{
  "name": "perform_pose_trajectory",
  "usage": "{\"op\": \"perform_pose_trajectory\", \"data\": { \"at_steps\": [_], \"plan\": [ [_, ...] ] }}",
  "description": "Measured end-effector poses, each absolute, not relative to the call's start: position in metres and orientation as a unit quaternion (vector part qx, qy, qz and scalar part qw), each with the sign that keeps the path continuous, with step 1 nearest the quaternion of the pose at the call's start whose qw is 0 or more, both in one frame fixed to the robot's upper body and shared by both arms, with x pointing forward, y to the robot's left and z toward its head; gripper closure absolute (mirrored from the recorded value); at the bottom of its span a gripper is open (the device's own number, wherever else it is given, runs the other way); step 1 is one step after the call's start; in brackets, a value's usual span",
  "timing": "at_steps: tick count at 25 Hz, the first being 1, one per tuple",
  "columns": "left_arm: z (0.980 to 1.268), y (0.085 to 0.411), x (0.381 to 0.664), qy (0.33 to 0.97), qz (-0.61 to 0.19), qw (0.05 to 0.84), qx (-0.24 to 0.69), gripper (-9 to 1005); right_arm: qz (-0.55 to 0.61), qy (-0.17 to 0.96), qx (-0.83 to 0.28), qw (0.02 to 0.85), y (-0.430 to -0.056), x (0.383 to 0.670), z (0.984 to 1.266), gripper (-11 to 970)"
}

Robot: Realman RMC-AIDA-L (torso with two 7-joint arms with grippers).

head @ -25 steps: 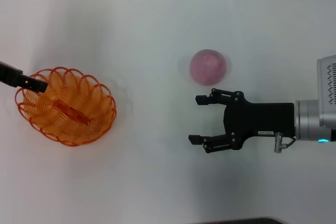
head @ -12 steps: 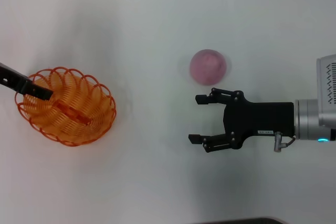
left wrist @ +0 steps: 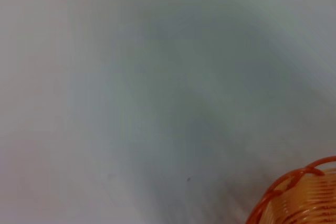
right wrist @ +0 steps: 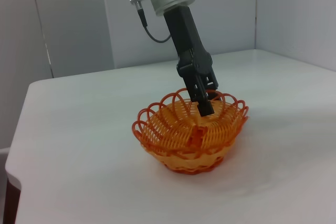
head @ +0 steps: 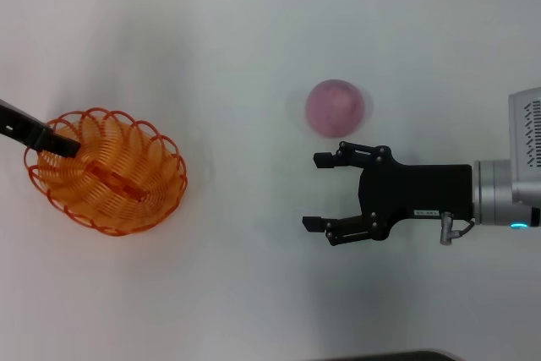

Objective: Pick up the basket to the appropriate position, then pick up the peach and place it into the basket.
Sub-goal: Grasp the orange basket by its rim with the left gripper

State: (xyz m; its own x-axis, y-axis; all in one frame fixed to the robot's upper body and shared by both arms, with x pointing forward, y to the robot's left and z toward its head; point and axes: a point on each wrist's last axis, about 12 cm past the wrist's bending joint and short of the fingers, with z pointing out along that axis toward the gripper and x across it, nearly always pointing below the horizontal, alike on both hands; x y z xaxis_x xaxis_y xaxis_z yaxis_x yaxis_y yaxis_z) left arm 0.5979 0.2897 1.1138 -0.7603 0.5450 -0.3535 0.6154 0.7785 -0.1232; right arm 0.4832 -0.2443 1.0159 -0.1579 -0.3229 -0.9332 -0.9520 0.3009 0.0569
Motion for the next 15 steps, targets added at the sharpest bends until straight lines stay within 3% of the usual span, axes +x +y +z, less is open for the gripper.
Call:
{"op": "perform_pose_trajectory", "data": {
  "at_steps": [3,15],
  "plan": [
    [1.1137,0.2893,0.5981,0.931,-0.115,0.150,0.313,320,0.354,0.673,-0.473,0.444,-0.2442,0.4832,1.0159,6],
    [1.1149,0.2874,0.5988,0.931,-0.113,0.146,0.316,782,0.356,0.672,-0.473,0.445,-0.2440,0.4832,1.0165,6]
  ]
}}
